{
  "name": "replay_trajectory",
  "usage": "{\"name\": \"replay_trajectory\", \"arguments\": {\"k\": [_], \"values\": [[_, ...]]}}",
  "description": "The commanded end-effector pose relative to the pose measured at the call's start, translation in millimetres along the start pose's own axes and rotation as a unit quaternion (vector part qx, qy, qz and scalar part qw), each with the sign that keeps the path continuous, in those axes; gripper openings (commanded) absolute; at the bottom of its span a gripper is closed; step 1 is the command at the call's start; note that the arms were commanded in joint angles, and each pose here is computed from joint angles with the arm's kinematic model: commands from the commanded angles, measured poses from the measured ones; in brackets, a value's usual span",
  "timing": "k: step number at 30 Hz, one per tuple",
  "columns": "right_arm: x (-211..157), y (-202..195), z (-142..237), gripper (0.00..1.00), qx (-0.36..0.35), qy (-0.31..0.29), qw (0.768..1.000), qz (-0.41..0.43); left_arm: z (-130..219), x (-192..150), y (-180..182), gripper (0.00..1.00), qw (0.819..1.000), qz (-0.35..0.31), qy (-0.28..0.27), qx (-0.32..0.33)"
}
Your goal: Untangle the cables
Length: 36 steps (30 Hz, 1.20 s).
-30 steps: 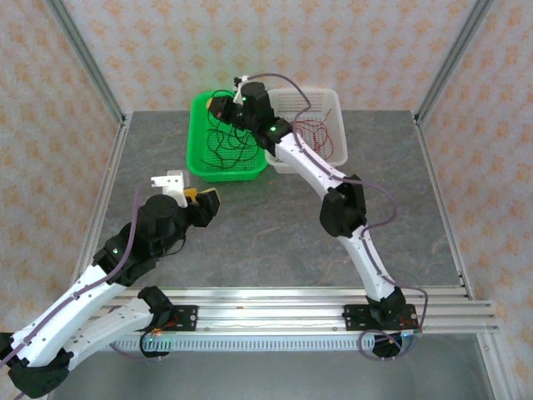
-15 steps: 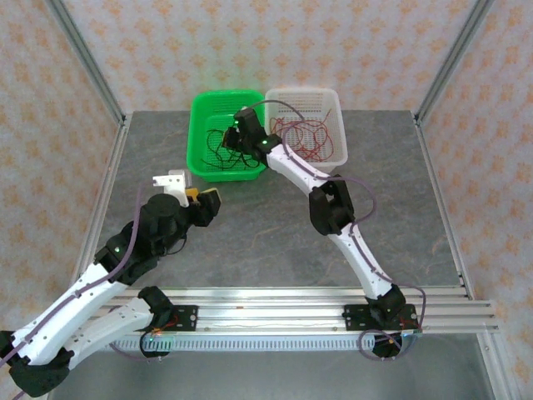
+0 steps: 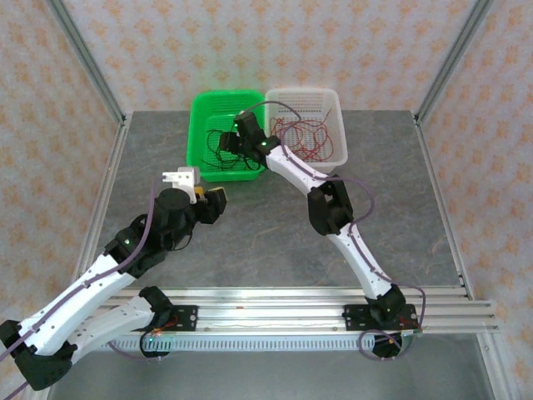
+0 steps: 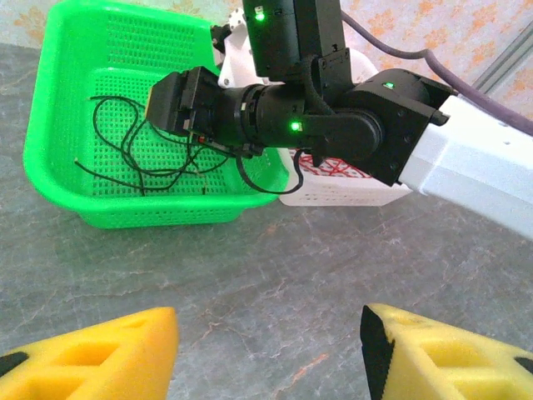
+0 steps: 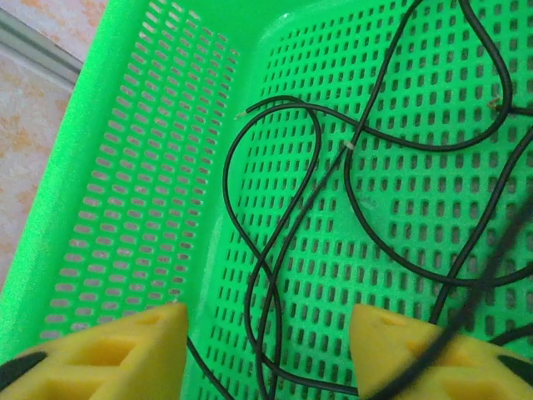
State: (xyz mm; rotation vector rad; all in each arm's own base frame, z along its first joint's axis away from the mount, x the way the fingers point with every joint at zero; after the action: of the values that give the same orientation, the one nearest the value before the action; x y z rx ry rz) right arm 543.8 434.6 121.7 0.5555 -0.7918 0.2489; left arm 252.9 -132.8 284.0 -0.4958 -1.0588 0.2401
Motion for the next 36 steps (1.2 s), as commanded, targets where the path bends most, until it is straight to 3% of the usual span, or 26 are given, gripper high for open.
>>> {"name": "replay_trajectory", "arguments": {"k": [1, 6, 11, 15, 22, 27, 32, 36], "values": [[37, 11, 27, 0.70, 0.000, -0.037, 0.999, 0.019, 3, 16, -11, 0.63, 0.999, 0.004, -0.030, -0.014], [65, 22, 58, 1.00, -0.002, -0.061, 0.997, 0.037, -2, 15, -6, 0.77, 0.999, 0.008, -0.044, -0.010], [104, 35, 112, 1.00, -0.015, -0.099, 0.993, 0.057, 0, 27, 0, 0.99, 0.997, -0.006, -0.077, 0.014], [134, 46, 169, 1.00, -0.029, -0.131, 0.988, 0.075, 10, 54, 14, 0.99, 0.988, -0.027, -0.137, 0.068], [163, 46, 304, 1.00, -0.081, -0.207, 0.969, 0.107, 28, 110, 64, 1.00, 0.952, -0.029, -0.251, 0.174], [131, 18, 400, 1.00, -0.132, -0.291, 0.937, 0.138, 19, 117, 119, 0.99, 0.924, 0.001, -0.296, 0.240], [55, -50, 493, 1.00, -0.226, -0.417, 0.874, 0.107, -1, 78, 176, 0.99, 0.899, 0.007, -0.342, 0.274], [-5, -109, 512, 1.00, -0.328, -0.407, 0.848, 0.093, 2, 43, 213, 0.99, 0.872, 0.017, -0.395, 0.290]]}}
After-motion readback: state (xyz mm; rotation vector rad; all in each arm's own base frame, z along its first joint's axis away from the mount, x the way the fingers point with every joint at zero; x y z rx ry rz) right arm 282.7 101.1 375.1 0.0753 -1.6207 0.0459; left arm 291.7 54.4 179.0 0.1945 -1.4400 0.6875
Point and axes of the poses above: each hand's point on the last joint's axis, 136 mm out from that joint toward the fingers, its own z axis back along the fingers, its own y axis along the line the jaws close on, x = y × z, the point moved 1 cm from there along z, back along the fingers, and after that the axes turned 12 degrees about z, right-handed, at the moved point
